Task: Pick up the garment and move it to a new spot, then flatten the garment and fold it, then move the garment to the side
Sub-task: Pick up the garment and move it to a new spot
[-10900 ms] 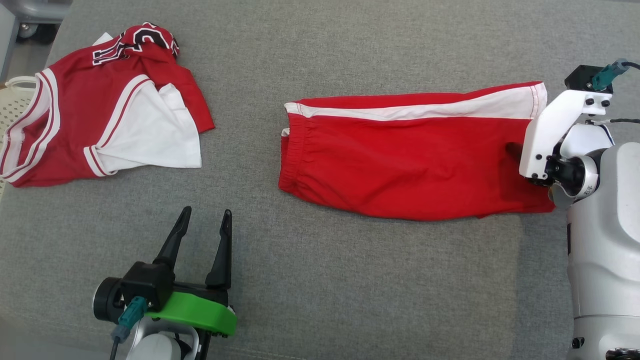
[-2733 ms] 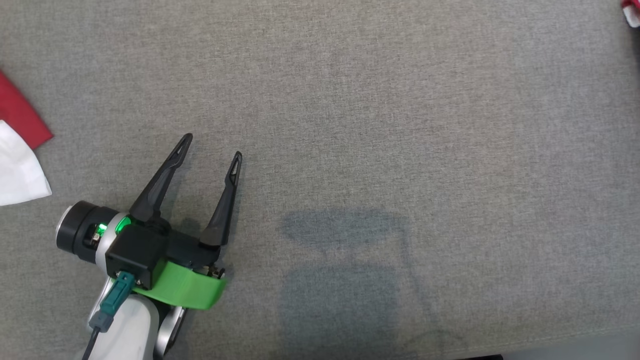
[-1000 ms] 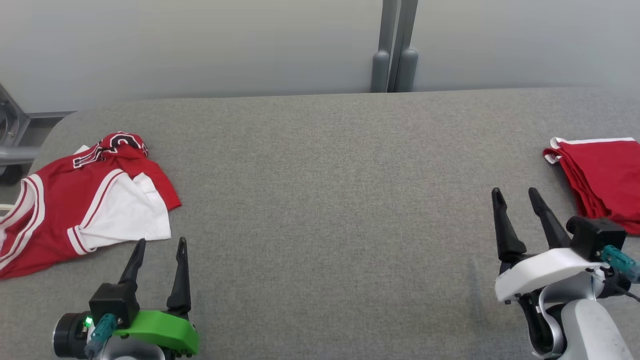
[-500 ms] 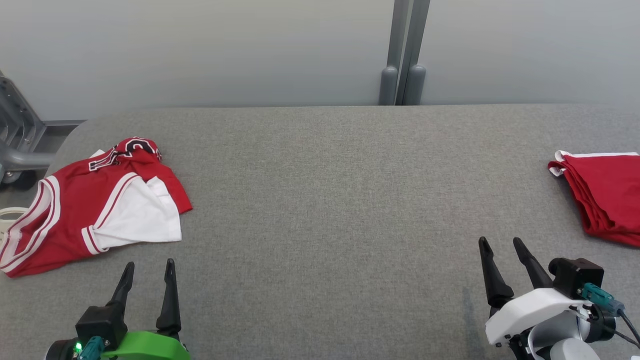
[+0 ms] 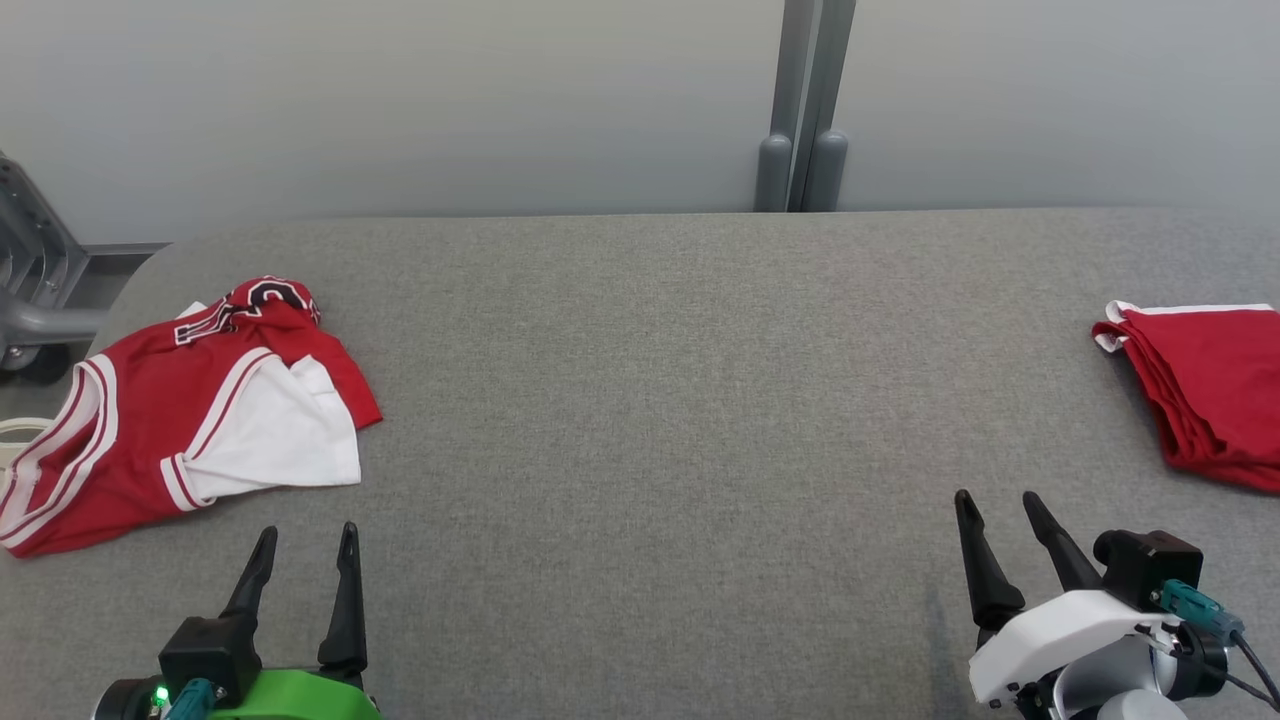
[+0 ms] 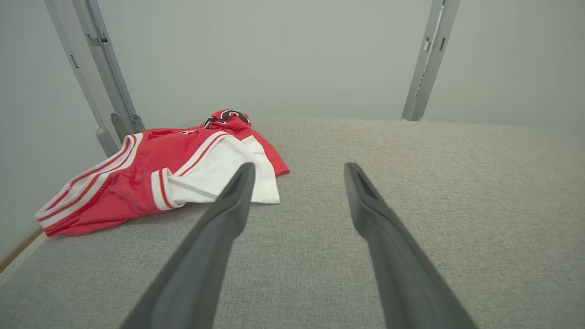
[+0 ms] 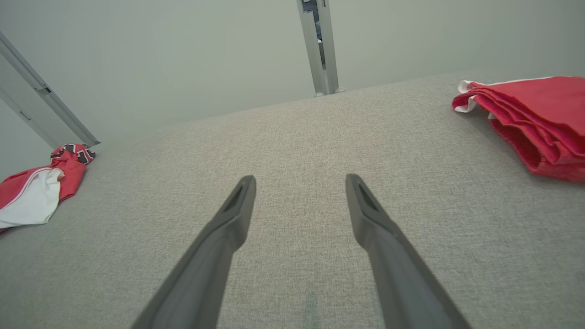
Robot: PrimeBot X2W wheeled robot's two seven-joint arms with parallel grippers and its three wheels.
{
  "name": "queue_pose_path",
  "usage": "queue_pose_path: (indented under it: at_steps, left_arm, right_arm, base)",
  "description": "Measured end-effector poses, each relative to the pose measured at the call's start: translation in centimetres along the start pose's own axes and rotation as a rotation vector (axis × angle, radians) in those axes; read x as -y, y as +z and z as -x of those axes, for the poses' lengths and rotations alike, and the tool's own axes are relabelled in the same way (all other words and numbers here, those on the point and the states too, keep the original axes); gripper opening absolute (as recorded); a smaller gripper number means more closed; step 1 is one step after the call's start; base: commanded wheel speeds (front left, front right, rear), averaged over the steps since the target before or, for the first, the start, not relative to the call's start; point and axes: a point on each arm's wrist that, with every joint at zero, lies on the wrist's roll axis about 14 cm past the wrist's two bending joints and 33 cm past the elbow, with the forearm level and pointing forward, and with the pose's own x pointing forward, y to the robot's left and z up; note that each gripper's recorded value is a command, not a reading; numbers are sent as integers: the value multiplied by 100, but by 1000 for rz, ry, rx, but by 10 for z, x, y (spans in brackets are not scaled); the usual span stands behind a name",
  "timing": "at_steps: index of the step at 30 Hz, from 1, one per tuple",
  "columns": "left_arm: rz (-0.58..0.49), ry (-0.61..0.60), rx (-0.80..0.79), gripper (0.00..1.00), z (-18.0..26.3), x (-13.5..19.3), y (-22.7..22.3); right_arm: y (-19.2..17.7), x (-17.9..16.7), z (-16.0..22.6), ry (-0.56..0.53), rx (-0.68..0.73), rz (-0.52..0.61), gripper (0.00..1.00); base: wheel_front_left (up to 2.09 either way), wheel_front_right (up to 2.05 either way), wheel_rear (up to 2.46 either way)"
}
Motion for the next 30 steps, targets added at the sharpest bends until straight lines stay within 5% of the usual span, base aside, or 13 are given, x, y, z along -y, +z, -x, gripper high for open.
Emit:
queue_pose_path:
  at_steps: [12, 30]
  left_arm:
    - [-6, 22, 3, 100, 7, -7, 1]
    - [-14, 268, 15, 100, 67, -72, 4]
  right_arm:
    - [-8, -14, -7, 43, -26, 6, 100]
    - [-30, -110, -41, 325, -96, 24, 100]
  base:
    - [0, 0, 0]
    - [0, 0, 0]
